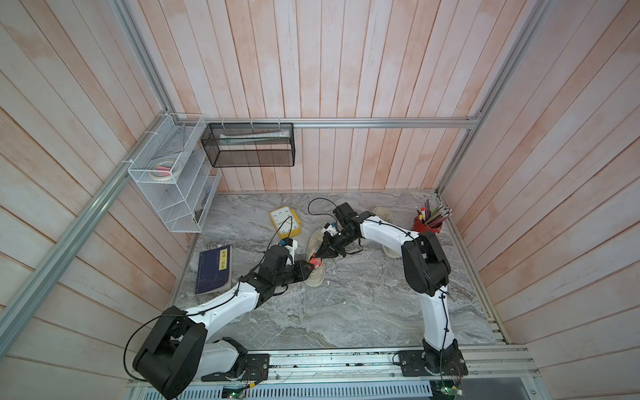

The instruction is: Remove the insole from the shoe

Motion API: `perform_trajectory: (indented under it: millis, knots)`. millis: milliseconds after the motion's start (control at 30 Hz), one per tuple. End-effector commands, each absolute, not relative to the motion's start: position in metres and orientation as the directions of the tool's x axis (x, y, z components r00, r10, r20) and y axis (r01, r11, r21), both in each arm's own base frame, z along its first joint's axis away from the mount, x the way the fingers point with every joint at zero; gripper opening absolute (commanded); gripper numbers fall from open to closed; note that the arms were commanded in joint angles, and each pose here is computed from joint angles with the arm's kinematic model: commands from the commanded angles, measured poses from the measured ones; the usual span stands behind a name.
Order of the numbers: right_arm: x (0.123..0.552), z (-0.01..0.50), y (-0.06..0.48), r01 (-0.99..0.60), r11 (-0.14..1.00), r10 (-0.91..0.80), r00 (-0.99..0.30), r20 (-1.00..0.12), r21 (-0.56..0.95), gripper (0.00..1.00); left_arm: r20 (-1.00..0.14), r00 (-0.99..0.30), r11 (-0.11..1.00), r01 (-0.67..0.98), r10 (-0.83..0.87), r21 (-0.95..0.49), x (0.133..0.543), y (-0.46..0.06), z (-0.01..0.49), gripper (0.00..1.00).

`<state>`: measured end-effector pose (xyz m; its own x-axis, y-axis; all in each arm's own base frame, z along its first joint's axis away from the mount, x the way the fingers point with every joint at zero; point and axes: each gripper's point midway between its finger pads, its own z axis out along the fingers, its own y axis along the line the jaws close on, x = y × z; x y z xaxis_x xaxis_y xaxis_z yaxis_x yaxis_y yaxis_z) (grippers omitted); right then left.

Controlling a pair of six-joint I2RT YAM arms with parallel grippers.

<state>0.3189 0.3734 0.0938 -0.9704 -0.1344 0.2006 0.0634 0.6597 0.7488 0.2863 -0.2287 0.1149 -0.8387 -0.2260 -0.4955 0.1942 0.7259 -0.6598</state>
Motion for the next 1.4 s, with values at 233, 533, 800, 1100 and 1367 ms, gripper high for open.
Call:
perform_trajectory:
  millis: [233,533,800,1100,1367]
  knots:
    - [0.311,0.102,0.381,0.037,0.643,-0.157,-0.971,0.179,0.765,0.0,-0.528,-0.817,0.786,0.163,-0.231,-0.597,0.303,-0.218,0.115,0.48]
    - [0.309,0.102,0.384,0.034,0.641,-0.163,-0.97,0.179,0.767,0.0,-0.521,-0.83,0.755,0.21,-0.197,-0.62,0.306,-0.232,0.113,0.34]
    - [0.306,0.099,0.386,0.03,0.647,-0.166,-0.969,0.18,0.762,0.0,-0.531,-0.824,0.736,0.231,-0.2,-0.636,0.307,-0.236,0.119,0.1]
    - [0.32,0.118,0.383,-0.041,0.669,-0.134,-0.989,0.065,0.742,0.27,-0.533,-0.809,0.712,0.219,-0.249,-0.667,0.311,-0.237,0.136,0.01]
    - [0.333,0.179,0.358,-0.204,0.66,-0.028,-0.968,-0.248,0.723,0.51,-0.43,-0.822,0.636,0.111,-0.373,-0.764,0.307,-0.237,0.143,0.0]
